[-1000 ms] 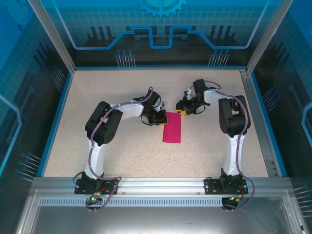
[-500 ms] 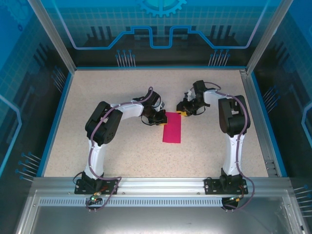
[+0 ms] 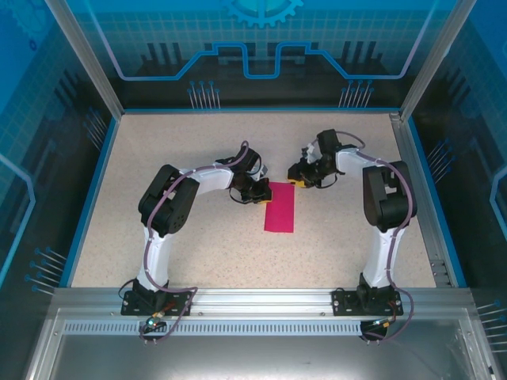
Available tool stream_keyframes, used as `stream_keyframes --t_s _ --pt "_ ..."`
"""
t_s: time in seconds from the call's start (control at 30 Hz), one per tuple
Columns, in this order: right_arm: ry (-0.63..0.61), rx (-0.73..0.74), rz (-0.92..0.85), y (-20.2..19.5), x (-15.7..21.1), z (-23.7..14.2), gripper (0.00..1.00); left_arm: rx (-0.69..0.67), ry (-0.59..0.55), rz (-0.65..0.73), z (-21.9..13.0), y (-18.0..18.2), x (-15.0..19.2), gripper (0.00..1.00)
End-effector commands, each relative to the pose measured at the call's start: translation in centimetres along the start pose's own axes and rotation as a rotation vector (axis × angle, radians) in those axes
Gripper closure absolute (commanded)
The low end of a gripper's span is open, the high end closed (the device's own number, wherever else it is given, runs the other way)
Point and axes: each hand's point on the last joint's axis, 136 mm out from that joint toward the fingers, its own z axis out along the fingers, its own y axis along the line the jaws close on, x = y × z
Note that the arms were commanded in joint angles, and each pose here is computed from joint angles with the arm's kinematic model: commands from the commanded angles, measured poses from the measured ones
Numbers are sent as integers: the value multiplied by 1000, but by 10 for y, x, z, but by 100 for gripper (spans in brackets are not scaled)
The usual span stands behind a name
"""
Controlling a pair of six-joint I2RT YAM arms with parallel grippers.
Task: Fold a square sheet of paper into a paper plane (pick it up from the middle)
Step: Fold the square sheet of paper in half at the center of the table.
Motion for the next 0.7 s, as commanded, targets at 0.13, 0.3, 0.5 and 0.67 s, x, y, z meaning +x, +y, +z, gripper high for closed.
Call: stream_keyframes --t_s 0.13,0.3,0.5,0.67 --pt "70 59 39 -25 20 34 70 -100 51 -33 3 27 14 96" --pt "59 63 24 -18 20 25 70 -100 49 -35 2 27 14 96" --pt "35 32 -36 7 32 4 69 -102 51 -36 4 29 15 96" --pt "49 38 -39 4 48 9 69 -102 55 -38 5 30 14 96"
